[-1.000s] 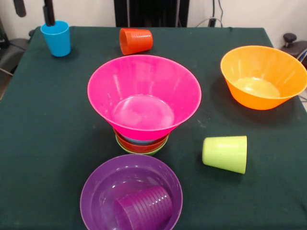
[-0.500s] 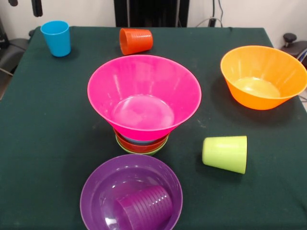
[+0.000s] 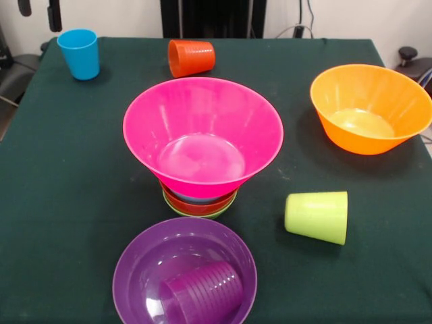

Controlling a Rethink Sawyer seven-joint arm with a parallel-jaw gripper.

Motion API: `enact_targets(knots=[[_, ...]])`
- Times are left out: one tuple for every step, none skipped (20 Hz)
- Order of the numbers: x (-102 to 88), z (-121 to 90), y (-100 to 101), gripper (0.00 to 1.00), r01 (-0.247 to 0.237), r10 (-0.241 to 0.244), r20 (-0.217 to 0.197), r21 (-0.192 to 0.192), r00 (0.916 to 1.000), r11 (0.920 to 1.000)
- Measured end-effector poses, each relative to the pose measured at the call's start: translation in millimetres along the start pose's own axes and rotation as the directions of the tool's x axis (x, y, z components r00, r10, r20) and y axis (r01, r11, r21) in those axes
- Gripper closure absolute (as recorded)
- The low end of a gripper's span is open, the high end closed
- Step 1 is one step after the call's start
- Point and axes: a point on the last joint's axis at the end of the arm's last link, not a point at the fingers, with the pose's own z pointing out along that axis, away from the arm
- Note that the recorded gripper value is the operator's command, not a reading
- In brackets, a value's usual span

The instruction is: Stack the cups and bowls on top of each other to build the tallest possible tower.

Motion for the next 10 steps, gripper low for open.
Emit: enact_targets(knots=[[1.7,1,-1,0.00,-0.008,0.008,0.002,-0.002,1.0000,1.0000],[3.9,4,-2,0.00,-0.019,0.019,0.008,-0.004,0.9998,0.9998],[5.0,5,-3,0.00,-0.026,0.026,0.013,-0.004,0.9996,0.9997],[6.0,6,-3,0.00,-0.031,0.031,0.016,-0.004,0.9994,0.9995],[7.0,7,-4,0.00,-0.035,0.035,0.017,-0.005,0.9992,0.9994],[10.0,9,-5,0.00,-0.047,0.047,0.019,-0.005,0.9987,0.9989],[12.0,10,-5,0.00,-0.054,0.055,0.019,-0.006,0.9983,0.9985],[12.6,10,-4,0.00,-0.057,0.057,0.019,-0.007,0.9982,0.9983],[15.7,11,-3,0.00,-0.071,0.071,0.018,-0.011,0.9973,0.9974],[16.8,11,-2,0.00,-0.075,0.075,0.017,-0.013,0.9970,0.9971]])
